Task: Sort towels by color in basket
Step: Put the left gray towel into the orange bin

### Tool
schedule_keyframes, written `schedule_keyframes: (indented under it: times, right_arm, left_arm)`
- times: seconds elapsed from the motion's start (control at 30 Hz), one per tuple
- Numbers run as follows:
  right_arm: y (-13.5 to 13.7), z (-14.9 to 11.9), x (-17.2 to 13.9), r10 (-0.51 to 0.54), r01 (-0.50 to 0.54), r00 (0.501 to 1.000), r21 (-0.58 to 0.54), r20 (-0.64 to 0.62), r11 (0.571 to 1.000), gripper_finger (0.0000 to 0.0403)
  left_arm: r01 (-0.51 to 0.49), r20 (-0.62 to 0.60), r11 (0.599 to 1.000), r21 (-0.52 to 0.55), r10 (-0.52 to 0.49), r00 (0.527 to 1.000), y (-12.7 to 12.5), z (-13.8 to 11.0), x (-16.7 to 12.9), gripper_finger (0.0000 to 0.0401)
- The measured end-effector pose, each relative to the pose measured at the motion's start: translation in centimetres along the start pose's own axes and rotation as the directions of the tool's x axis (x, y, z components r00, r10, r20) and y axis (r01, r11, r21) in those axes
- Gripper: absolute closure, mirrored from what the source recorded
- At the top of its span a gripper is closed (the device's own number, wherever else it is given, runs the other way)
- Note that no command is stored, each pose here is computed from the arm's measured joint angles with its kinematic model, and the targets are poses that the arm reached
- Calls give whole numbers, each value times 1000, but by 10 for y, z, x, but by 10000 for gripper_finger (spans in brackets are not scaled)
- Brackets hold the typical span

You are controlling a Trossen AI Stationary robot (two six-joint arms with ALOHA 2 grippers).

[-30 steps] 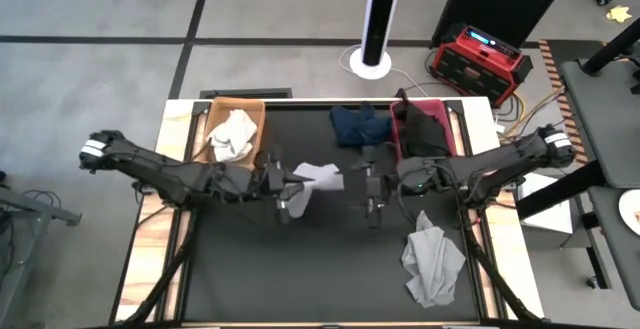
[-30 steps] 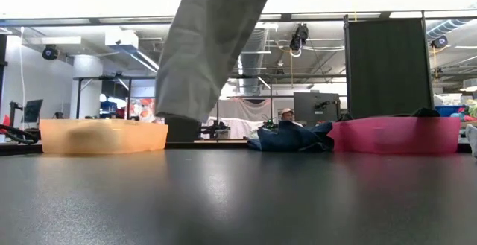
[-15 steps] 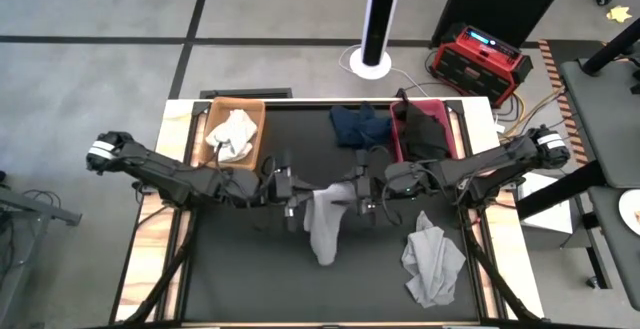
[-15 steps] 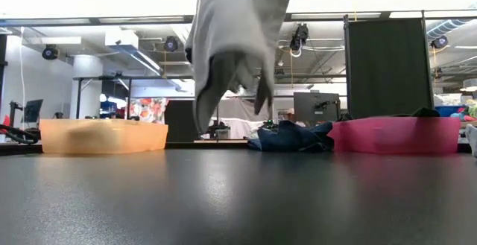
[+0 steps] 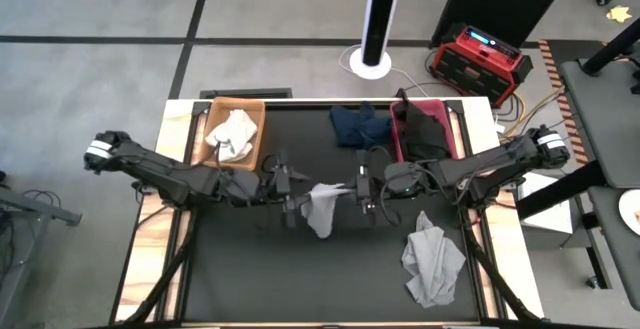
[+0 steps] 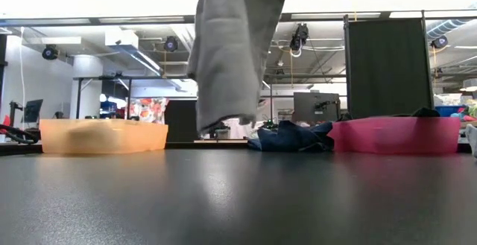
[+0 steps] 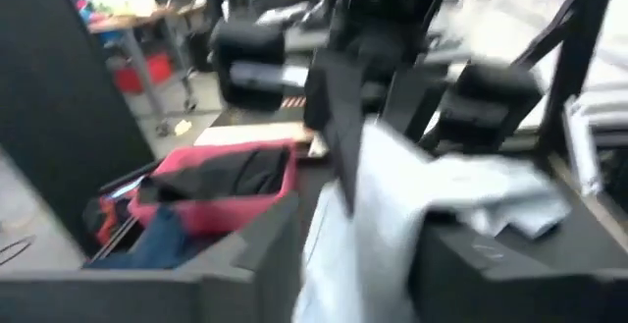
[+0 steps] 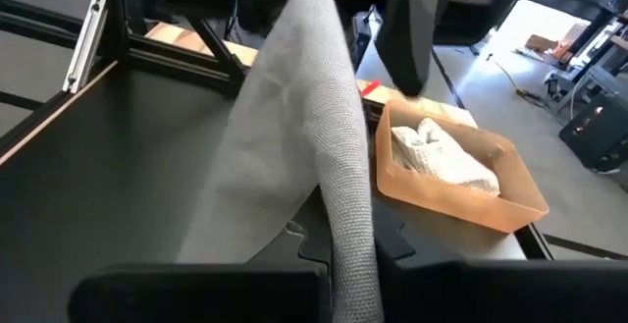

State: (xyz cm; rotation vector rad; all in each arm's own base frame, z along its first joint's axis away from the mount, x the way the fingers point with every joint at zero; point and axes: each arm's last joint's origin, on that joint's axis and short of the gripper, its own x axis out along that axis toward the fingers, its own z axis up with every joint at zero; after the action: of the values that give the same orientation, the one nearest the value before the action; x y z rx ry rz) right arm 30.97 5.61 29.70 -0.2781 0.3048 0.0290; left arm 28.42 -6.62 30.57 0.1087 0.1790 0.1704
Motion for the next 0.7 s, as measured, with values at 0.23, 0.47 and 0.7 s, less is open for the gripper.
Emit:
schedule_keyframes:
  times: [0.23,0.47,0.7]
  right_arm:
    - [-3,7,-7,-6,8,999,51,-43,999,393]
    - [-10,15,-11,-120,128,985,58,-124,990,394]
    - [-11,20,-12,-121,129,985,61,-119,990,394]
  left_arm:
    - [-154,-95,986,66,160,983,12,-2,-16,149]
    - [-62,-148,998,31,66,987,14,-3,-26,124]
    - [-22,-216,999,-46,12,976,7,-18,-14,124]
